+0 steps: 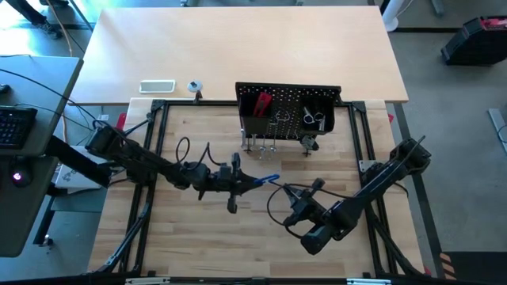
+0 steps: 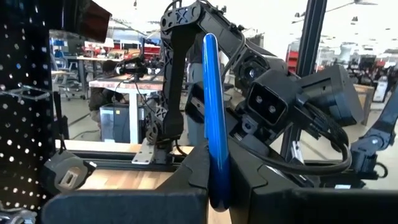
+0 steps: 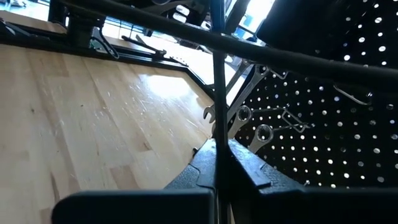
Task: Hang tools onto peg board
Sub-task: Put the pick tool into the peg board
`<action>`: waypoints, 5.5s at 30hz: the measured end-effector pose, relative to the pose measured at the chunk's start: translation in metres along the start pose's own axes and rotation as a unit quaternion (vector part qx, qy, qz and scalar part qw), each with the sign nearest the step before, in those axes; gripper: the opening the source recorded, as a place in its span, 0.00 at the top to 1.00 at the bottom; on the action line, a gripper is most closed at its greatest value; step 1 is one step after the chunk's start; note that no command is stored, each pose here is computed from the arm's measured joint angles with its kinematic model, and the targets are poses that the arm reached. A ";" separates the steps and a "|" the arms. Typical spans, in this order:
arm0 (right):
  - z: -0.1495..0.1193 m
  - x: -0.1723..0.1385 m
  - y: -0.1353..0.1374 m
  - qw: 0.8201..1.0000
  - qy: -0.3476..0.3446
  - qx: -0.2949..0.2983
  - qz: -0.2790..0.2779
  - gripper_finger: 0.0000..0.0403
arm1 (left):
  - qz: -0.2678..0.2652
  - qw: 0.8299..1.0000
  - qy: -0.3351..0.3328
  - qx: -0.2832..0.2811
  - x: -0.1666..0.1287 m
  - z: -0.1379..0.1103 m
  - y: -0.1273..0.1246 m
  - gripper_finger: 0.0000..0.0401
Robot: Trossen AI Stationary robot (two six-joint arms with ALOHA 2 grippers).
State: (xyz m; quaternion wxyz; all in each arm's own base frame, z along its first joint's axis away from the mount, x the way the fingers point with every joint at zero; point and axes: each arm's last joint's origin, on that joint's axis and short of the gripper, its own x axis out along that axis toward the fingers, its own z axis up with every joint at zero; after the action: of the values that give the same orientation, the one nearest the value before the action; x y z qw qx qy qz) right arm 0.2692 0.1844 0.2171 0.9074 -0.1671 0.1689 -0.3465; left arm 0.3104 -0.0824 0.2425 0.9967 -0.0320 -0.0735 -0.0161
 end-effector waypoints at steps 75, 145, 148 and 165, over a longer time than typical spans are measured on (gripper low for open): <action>-0.001 -0.010 0.003 0.998 0.021 0.017 0.056 0.68 | 0.157 0.939 0.287 0.109 -0.003 0.271 0.130 0.98; -0.004 0.003 0.002 0.998 0.042 0.014 0.052 0.68 | 0.179 0.927 0.299 0.137 -0.004 0.291 0.160 0.98; -0.004 0.005 0.002 0.997 0.047 0.016 0.055 0.68 | 0.186 0.917 0.324 0.140 0.001 0.283 0.162 0.98; -0.005 0.006 0.003 0.997 0.052 0.015 0.058 0.68 | 0.183 0.901 0.355 0.167 0.026 0.261 0.168 0.86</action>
State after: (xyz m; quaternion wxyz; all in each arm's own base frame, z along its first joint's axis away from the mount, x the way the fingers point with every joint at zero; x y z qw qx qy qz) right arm 0.2730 0.1810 0.2102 0.9184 -0.1254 0.2203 -0.3037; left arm 0.3042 0.1017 0.4941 0.9326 0.1303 0.2912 0.1686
